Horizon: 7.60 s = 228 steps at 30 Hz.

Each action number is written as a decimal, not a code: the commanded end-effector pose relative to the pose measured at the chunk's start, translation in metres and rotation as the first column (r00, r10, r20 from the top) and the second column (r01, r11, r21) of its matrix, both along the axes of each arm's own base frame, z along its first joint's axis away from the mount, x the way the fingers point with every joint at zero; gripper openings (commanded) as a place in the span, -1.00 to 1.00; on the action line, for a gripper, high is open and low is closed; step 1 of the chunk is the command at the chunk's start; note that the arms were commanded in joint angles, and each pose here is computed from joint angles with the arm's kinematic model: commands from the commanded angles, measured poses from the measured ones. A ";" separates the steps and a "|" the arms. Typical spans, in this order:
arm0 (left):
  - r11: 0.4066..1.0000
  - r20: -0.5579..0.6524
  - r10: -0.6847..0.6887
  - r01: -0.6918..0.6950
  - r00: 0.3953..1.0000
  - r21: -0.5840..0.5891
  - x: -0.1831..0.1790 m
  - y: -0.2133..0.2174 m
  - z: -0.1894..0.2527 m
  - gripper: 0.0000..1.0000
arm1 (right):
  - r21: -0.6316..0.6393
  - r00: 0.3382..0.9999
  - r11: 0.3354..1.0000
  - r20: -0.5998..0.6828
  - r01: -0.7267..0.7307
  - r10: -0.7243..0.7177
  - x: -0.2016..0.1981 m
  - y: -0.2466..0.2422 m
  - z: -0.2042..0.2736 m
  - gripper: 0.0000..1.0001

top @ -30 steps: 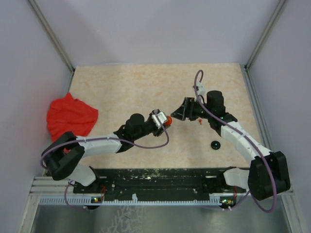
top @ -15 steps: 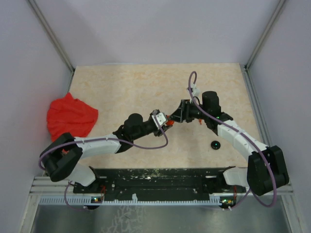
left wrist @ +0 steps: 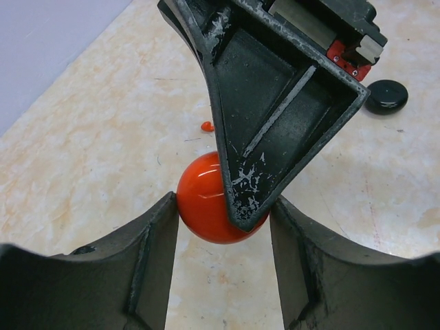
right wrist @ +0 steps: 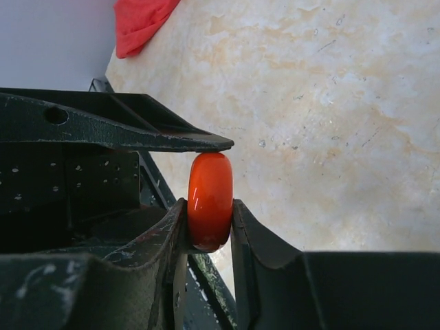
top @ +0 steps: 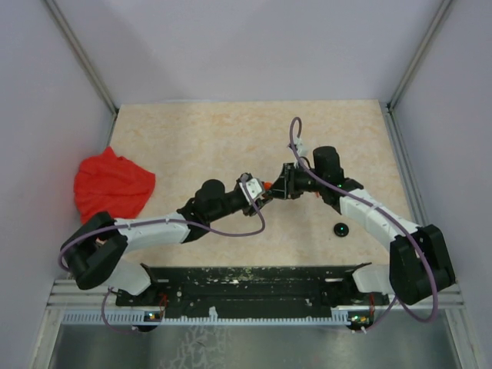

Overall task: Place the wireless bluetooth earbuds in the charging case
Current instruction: Pick up the charging case at the center of the board, then open the charging case, then pick up the earbud from the center of the board.

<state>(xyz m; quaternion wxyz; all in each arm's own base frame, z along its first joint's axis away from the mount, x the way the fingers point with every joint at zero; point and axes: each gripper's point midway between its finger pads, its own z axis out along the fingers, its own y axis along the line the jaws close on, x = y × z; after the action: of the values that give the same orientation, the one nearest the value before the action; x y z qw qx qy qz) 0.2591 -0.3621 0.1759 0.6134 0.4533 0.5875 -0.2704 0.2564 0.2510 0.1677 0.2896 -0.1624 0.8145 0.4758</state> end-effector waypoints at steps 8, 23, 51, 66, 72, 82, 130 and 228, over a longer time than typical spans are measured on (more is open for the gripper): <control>1.000 -0.027 0.002 -0.002 1.000 0.016 -0.016 0.020 0.008 0.50 | 0.037 0.975 0.998 0.217 -0.045 0.035 0.006 0.004 0.057 -0.80; 0.904 -0.180 -0.304 0.224 0.935 -0.365 -0.054 0.066 0.071 0.49 | 0.076 0.899 0.968 0.394 -0.238 0.191 -0.019 0.020 0.086 -0.90; 0.775 -0.274 -0.574 0.404 0.772 -0.487 -0.066 0.065 0.096 0.18 | 0.104 0.759 0.862 0.535 -0.496 0.371 -0.070 0.048 0.101 -0.90; 0.806 -0.330 -0.553 0.393 0.765 -0.443 -0.063 0.063 0.090 -0.29 | 0.060 0.757 0.876 0.533 -0.479 0.377 -0.066 0.051 0.098 -0.91; 0.818 -0.351 -0.553 0.414 0.755 -0.399 -0.068 0.061 0.087 -0.29 | 0.030 0.752 0.876 0.527 -0.482 0.396 -0.066 0.052 0.095 -0.91; 0.841 -0.393 -0.537 0.441 0.746 -0.312 -0.075 0.057 0.077 -0.30 | 0.009 0.738 0.868 0.532 -0.496 0.416 -0.069 0.054 0.099 -0.93; 0.840 -0.296 -0.533 0.455 0.793 -0.294 -0.096 0.072 0.073 -1.00 | -0.042 0.726 0.920 0.600 -0.389 0.335 -0.056 0.052 0.140 -0.21; 0.863 -0.496 -0.506 0.422 0.706 -0.278 -0.101 0.068 0.051 -0.28 | -0.277 0.687 0.881 0.552 -0.384 0.473 -0.064 0.054 0.095 -1.00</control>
<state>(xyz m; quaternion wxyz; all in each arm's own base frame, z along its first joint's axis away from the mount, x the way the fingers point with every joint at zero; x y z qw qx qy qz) 0.1623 -0.2940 0.2194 0.3677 0.4300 0.5945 -0.5714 0.1895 0.2984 0.2430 0.3757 -0.4929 0.6698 0.4090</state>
